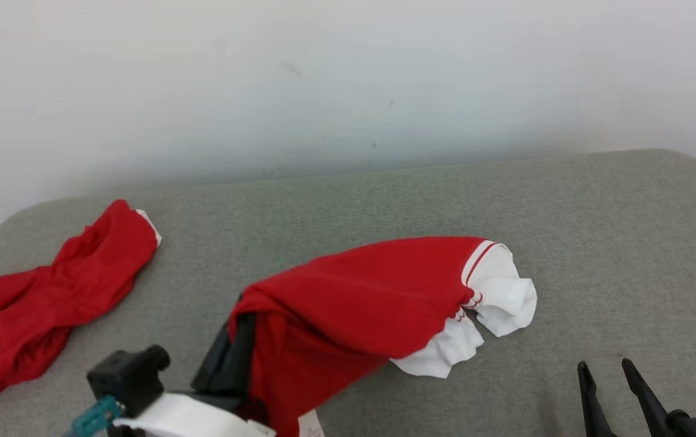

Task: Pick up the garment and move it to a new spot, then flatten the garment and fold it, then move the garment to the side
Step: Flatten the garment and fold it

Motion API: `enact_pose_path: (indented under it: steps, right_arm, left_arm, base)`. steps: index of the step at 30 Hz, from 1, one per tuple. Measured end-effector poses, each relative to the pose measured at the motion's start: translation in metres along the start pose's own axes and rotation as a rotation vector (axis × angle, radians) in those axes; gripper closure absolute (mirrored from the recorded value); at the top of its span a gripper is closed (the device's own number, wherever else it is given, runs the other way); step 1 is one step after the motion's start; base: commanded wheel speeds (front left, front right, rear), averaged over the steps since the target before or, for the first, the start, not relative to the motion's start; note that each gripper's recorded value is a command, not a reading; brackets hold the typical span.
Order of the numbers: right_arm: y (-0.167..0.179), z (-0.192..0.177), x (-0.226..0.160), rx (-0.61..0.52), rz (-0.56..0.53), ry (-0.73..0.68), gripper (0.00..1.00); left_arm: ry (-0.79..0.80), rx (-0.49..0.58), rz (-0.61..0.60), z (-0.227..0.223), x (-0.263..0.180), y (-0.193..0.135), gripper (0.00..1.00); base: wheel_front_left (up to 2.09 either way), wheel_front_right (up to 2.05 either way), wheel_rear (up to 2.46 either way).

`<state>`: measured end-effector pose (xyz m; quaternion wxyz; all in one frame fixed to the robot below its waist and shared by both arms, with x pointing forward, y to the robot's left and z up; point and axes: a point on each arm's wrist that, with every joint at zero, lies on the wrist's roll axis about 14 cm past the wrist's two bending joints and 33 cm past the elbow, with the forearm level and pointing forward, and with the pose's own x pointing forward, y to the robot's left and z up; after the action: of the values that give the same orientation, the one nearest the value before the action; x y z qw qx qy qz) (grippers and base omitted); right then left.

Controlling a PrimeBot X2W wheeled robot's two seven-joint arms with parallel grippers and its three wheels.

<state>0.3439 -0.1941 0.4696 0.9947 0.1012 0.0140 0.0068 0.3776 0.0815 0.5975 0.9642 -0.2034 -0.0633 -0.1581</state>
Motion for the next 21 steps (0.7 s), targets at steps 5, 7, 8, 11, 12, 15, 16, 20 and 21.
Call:
enact_pose_path:
  steps: [5, 7, 8, 11, 12, 15, 16, 20, 21]
  right_arm:
    - [0.009, -0.005, 0.004, -0.001, 0.031, 0.017, 0.0]
    - [0.016, -0.007, 0.007, 0.0, 0.052, 0.021, 0.0]
    - [0.02, -0.007, 0.009, 0.001, 0.062, 0.023, 0.0]
    - [0.028, -0.01, 0.011, 0.005, 0.084, 0.029, 0.0]
    - [0.03, -0.01, 0.012, 0.006, 0.089, 0.031, 0.0]
    - [0.033, -0.012, 0.014, 0.008, 0.097, 0.037, 0.0]
    - [0.033, -0.013, 0.014, 0.007, 0.098, 0.039, 0.0]
    - [0.029, -0.013, 0.016, -0.002, 0.092, 0.042, 0.0]
    - [0.027, -0.014, 0.016, -0.003, 0.088, 0.045, 0.0]
  left_arm:
    - [0.073, -0.069, -0.039, -0.01, -0.026, -0.019, 1.0]
    - [0.101, -0.111, -0.057, -0.013, -0.033, -0.028, 1.0]
    - [0.108, -0.122, -0.052, -0.013, -0.035, -0.029, 1.0]
    - [0.114, -0.134, 0.005, -0.014, -0.039, -0.016, 1.0]
    - [0.114, -0.146, 0.024, -0.015, -0.039, -0.011, 1.0]
    - [0.137, -0.178, 0.092, -0.025, -0.041, 0.007, 1.0]
    - [0.152, -0.19, 0.117, -0.031, -0.042, 0.015, 1.0]
    - [0.248, -0.227, 0.21, -0.064, -0.045, 0.045, 1.0]
    - [0.271, -0.219, 0.228, -0.073, -0.045, 0.052, 1.0]
  base:
    - [0.0, 0.0, 0.0]
    - [0.0, 0.0, 0.0]
    - [0.0, 0.0, 0.0]
    - [0.0, 0.0, 0.0]
    - [0.0, 0.0, 0.0]
    - [0.0, 0.0, 0.0]
    - [0.0, 0.0, 0.0]
    - [0.0, 0.0, 0.0]
    - [0.0, 0.0, 0.0]
